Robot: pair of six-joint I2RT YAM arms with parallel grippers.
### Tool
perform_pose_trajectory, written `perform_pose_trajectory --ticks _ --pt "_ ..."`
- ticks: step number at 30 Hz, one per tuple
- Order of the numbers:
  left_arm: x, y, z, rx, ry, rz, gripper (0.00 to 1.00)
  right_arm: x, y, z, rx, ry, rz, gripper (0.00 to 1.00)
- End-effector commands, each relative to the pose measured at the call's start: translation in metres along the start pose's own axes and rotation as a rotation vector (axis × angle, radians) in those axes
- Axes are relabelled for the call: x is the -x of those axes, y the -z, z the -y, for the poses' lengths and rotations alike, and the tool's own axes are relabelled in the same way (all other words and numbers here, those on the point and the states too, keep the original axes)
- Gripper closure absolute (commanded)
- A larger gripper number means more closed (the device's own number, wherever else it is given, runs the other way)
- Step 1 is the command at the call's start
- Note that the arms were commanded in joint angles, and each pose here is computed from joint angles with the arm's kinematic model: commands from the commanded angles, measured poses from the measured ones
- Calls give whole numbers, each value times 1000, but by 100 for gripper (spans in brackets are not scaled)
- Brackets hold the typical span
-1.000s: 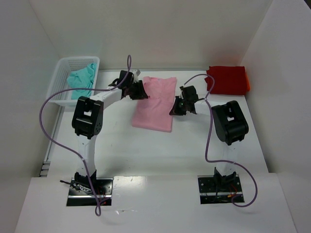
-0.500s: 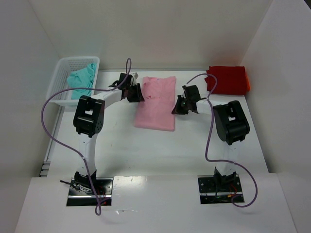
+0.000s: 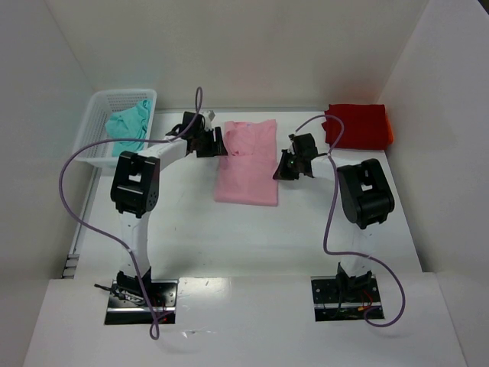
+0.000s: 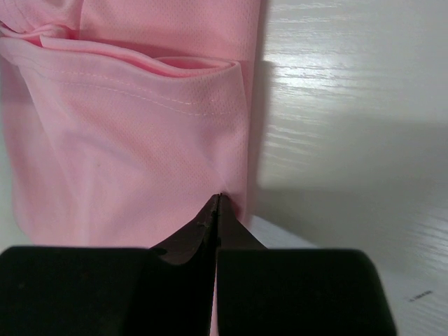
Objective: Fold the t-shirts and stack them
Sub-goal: Fold the folded rectangular tshirt in 1/3 of the way, then grab one side of the 2/3 rectangular tshirt with both arms
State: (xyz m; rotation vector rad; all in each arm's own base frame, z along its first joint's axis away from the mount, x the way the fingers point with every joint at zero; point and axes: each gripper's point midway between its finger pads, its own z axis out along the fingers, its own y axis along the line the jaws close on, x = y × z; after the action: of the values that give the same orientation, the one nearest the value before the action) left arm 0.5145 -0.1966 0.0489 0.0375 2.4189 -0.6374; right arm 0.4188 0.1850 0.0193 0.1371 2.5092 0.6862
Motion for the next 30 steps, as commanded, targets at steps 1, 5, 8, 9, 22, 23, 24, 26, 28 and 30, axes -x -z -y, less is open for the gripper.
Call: perform_pose_trajectory --ticks 1,5,8,9,22,23,24,26,28,30 --pt "43 51 36 -95 -116 137 27 20 24 3 -50 47 45 100" --pt "34 81 50 -109 -168 125 18 35 37 1 -71 63 68 100" --pt "11 102 60 -162 -135 81 16 44 46 -3 -57 65 90 95" --pt "8 114 71 -188 -140 89 15 47 50 -6 -51 68 101 91" --pt "-97 132 56 -116 84 -89 15 -4 111 -17 13 -114 117 11" --pt "-101 131 52 -103 97 -96 17 -17 110 -13 -2 -124 99 11" --pt "-105 131 51 -98 109 -105 18 -24 109 -17 -2 -109 91 11" --pt "-107 129 50 -98 109 -105 19 -33 108 -20 -5 -128 79 15" --pt "-113 122 50 -96 119 -124 20 -44 100 -25 -9 -129 48 19" --pt "-117 119 49 -100 124 -141 22 -51 93 -29 -7 -130 23 23"
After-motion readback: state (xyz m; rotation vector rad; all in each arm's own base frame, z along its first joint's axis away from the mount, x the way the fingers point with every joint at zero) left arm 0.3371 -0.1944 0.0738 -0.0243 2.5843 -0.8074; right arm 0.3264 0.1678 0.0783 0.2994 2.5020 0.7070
